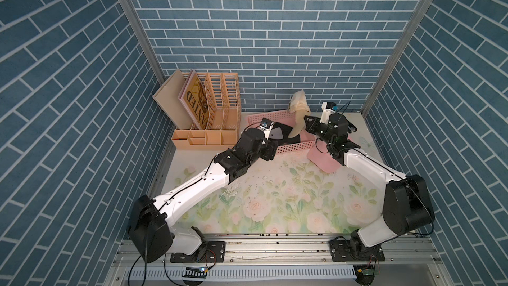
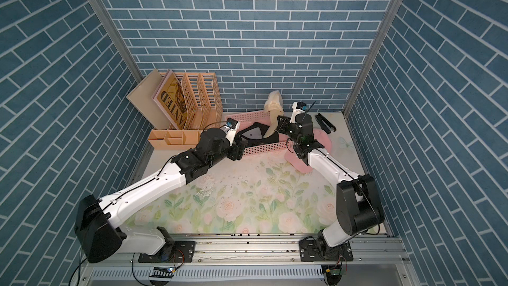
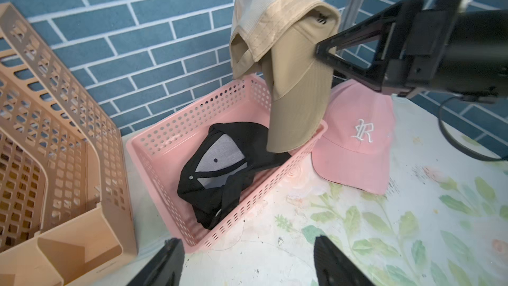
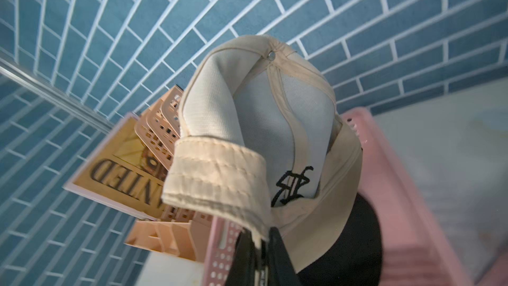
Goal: Turn the baseball cap inside out
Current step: Pick up the baseball cap from the basket.
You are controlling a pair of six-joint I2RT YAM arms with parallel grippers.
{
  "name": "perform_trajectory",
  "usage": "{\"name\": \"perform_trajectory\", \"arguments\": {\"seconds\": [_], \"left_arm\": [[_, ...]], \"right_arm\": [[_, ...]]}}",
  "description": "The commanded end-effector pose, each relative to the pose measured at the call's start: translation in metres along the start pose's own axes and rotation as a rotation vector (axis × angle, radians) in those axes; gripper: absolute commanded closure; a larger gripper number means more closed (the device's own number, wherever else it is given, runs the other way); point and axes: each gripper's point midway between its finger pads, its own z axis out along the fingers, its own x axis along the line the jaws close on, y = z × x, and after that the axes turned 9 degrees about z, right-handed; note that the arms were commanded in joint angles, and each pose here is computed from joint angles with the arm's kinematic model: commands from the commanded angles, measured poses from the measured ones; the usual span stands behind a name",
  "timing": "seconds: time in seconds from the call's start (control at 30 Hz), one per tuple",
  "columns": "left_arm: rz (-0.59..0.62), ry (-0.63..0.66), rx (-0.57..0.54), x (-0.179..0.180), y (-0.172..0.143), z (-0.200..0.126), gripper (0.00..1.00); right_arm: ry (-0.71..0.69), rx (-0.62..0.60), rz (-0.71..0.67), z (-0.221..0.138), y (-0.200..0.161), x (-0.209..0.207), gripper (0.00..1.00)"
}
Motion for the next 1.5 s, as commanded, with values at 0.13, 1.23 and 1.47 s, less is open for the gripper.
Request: {"name": "perform_trajectory", "arguments": {"seconds": [0.13, 1.23, 1.47], "left_arm": [[0.194, -0.028, -0.071, -0.033, 0.004, 0.01, 0.17], [0.4, -0.073, -0.043, -0.054, -0.014, 0.059, 1.0], [0.441, -0.08, -0.041, -0.051, -0.012, 0.044, 1.0]], "right_arm": [[0.173, -0.042, 0.483, -0.035, 0.004, 0.028, 1.0], [0.227, 0.087, 0.587, -0.077, -0.053, 0.026, 1.0], [0.132, 0.147, 0.354, -0.076, -0.062, 0.014, 0.78]]}}
